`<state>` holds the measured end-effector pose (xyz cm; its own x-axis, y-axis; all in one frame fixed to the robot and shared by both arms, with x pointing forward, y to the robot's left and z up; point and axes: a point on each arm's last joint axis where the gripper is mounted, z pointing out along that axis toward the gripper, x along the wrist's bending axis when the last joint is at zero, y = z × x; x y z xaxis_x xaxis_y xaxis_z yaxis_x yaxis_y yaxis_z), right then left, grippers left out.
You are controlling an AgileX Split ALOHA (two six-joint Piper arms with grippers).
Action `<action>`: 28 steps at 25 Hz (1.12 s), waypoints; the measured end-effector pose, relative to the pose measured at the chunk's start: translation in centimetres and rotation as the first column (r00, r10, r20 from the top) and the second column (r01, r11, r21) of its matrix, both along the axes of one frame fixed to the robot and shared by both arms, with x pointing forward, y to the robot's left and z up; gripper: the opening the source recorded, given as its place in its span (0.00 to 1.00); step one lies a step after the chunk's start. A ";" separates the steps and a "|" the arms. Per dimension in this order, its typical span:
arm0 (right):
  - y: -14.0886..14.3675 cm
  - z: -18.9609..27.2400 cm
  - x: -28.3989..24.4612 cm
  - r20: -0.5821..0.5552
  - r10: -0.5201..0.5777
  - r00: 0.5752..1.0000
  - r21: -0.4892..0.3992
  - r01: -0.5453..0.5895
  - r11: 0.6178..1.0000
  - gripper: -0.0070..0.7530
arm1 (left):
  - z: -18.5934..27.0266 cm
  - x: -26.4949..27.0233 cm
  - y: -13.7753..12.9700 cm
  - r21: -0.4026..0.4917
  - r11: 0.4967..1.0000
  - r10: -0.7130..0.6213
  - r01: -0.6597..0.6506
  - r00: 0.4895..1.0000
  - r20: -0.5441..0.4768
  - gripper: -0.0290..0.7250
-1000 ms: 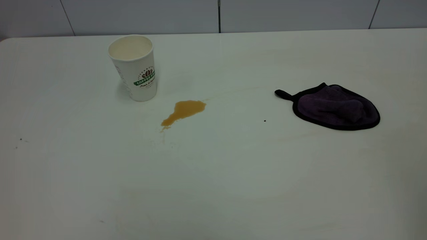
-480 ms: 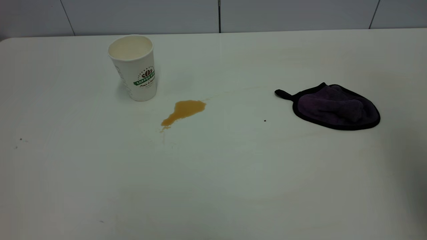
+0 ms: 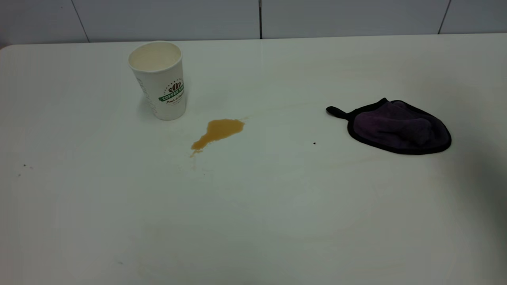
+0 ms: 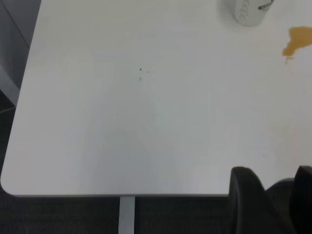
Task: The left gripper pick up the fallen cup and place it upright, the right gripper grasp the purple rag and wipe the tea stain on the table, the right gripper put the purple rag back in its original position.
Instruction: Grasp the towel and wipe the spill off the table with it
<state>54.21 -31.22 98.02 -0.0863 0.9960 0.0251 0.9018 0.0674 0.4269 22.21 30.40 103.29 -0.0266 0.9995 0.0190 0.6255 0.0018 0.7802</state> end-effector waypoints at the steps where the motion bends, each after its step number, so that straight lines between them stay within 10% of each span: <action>1: 0.2 -0.8 0.7 -0.016 0.008 1.000 0.005 -0.008 1.000 0.80 | 0.0 0.0 0.0 0.000 1.000 0.000 0.000 1.000 0.000 0.37; 28: 6.3 -18.3 14.3 -0.214 0.243 0.946 -0.024 -0.253 0.967 0.79 | 0.0 0.0 0.0 0.000 1.000 0.000 0.000 1.000 -0.001 0.37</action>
